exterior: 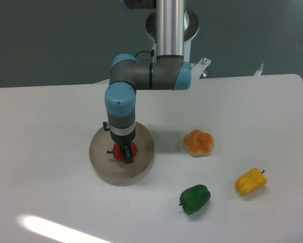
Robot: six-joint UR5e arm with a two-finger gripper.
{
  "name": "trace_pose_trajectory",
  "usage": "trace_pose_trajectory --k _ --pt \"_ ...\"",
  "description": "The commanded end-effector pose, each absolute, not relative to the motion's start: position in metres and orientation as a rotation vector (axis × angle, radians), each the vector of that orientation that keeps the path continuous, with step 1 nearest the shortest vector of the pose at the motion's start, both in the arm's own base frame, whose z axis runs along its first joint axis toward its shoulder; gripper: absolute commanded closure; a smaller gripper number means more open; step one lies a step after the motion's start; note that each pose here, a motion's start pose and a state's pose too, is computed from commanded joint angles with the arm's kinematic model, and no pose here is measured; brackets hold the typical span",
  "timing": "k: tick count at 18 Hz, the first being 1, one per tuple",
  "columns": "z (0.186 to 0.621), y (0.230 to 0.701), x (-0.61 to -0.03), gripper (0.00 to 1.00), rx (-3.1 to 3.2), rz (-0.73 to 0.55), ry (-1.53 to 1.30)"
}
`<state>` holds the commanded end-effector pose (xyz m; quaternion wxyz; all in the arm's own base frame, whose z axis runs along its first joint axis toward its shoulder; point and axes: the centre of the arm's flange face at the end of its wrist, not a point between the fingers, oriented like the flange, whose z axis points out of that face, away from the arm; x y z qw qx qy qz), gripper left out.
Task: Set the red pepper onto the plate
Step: 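Raise the open gripper away from the red pepper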
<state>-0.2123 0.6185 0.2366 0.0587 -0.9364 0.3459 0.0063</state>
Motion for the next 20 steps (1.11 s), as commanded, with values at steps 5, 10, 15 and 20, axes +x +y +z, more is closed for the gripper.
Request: trace_pose_trajectory --k 5,10,15,20 --pt "0.245 0.618 -0.214 0.00 -2.828 0.033 1.041" --pt "0.273 0.619 -0.226 0.00 -2.801 0.068 0.983" --pt "0.311 0.592 -0.287 0.00 -2.814 0.160 0.842" --pt "0.352 0.561 -0.362 0.00 -2.809 0.260 0.684"
